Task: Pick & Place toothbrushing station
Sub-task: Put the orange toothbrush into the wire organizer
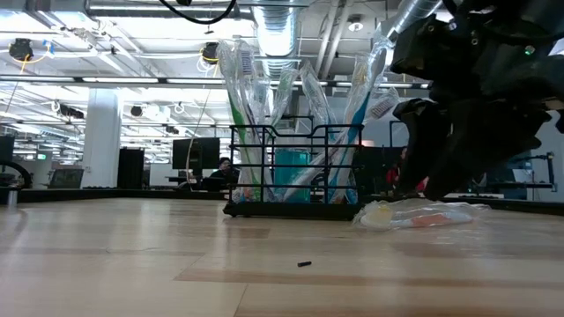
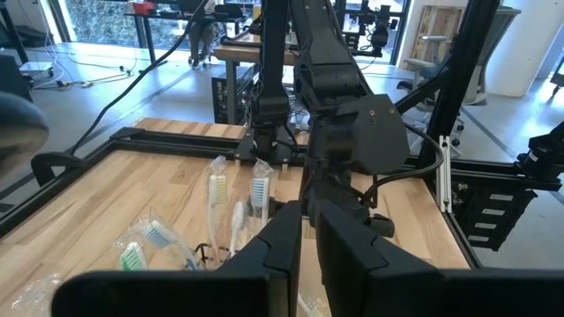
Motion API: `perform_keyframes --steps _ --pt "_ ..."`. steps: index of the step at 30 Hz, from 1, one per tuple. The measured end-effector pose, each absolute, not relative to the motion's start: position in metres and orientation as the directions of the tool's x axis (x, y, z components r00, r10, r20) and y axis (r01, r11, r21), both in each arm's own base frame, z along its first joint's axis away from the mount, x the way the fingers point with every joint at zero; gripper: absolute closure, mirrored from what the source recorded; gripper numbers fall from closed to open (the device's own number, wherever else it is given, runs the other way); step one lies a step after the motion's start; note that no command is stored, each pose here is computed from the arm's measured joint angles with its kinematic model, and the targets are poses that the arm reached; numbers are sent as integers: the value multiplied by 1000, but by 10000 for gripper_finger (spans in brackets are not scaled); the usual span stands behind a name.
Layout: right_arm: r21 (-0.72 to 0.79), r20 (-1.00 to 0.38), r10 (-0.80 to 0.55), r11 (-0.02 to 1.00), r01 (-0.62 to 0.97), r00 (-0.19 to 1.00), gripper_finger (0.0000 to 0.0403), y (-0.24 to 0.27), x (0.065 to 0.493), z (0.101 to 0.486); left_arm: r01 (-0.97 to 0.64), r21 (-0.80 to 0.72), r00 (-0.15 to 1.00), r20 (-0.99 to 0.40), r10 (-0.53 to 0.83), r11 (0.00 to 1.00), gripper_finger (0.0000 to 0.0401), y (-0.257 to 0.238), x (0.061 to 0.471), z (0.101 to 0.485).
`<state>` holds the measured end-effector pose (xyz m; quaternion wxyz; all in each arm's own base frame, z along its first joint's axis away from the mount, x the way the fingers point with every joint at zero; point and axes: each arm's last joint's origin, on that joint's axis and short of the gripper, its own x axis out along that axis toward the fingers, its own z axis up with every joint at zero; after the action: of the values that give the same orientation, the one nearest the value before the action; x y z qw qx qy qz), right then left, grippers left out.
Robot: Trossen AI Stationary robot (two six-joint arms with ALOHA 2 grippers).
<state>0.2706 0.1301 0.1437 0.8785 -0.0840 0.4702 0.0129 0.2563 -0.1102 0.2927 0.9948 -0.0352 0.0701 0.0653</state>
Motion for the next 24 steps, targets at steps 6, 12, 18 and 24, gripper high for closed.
perform_keyframes --steps 6,12,18,24 --pt "-134 -827 -49 985 -112 559 216 134 269 144 -135 -61 982 -144 125 989 371 -110 256 293" --pt "-146 -826 -51 981 -126 561 235 135 268 144 -135 -63 982 -141 125 989 371 -110 256 293" --pt "-150 -827 -58 981 -120 560 237 133 275 135 -135 -64 982 -140 125 989 371 -110 256 293" --pt "-172 -837 -69 975 -141 542 236 134 281 128 -134 -66 983 -137 125 989 371 -110 256 294"
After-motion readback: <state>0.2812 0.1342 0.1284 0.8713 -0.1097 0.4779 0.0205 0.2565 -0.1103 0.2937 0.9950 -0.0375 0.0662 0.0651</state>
